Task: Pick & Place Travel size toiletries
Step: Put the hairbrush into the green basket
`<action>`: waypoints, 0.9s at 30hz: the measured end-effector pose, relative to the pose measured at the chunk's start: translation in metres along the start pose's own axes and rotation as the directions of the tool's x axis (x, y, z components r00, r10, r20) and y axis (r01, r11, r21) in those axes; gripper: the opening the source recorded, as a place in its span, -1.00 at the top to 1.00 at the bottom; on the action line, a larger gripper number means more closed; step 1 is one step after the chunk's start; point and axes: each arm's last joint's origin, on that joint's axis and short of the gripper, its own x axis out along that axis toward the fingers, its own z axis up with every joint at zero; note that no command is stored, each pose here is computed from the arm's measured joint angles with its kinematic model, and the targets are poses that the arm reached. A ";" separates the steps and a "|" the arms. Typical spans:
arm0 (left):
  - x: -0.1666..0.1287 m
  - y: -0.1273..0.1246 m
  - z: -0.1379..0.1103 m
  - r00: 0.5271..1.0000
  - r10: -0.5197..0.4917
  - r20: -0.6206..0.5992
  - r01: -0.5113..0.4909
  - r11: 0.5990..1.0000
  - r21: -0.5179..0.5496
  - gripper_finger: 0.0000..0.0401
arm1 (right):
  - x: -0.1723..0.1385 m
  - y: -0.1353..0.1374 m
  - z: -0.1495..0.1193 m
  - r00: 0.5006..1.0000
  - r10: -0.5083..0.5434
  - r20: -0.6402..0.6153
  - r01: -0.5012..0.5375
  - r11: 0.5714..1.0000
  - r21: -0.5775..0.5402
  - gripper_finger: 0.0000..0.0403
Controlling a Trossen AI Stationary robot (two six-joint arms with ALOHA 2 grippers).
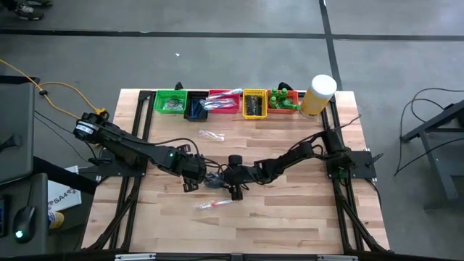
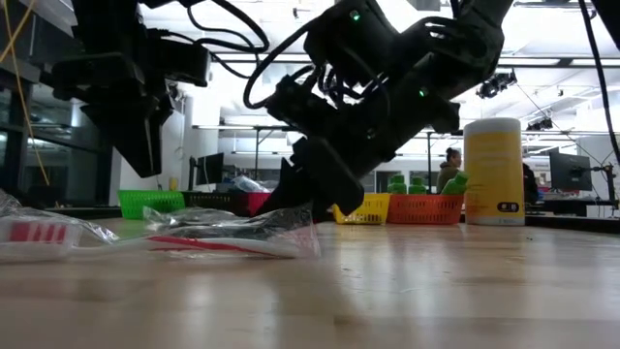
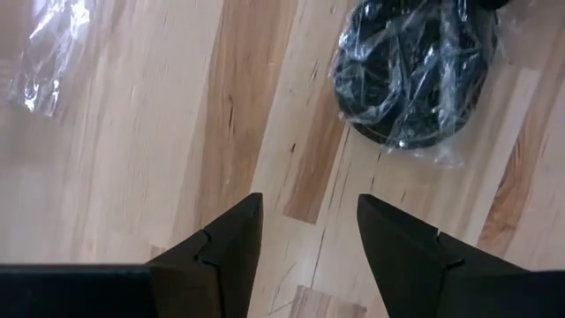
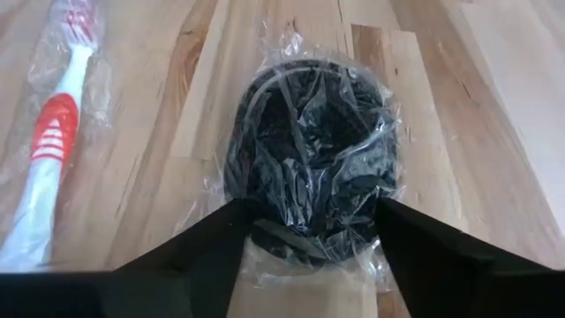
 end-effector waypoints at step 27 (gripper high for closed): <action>-0.031 -0.002 -0.028 0.979 0.193 0.064 -0.183 0.973 -0.140 0.08 | -0.027 -0.007 0.013 0.995 -0.054 -0.085 0.056 0.998 0.027 0.98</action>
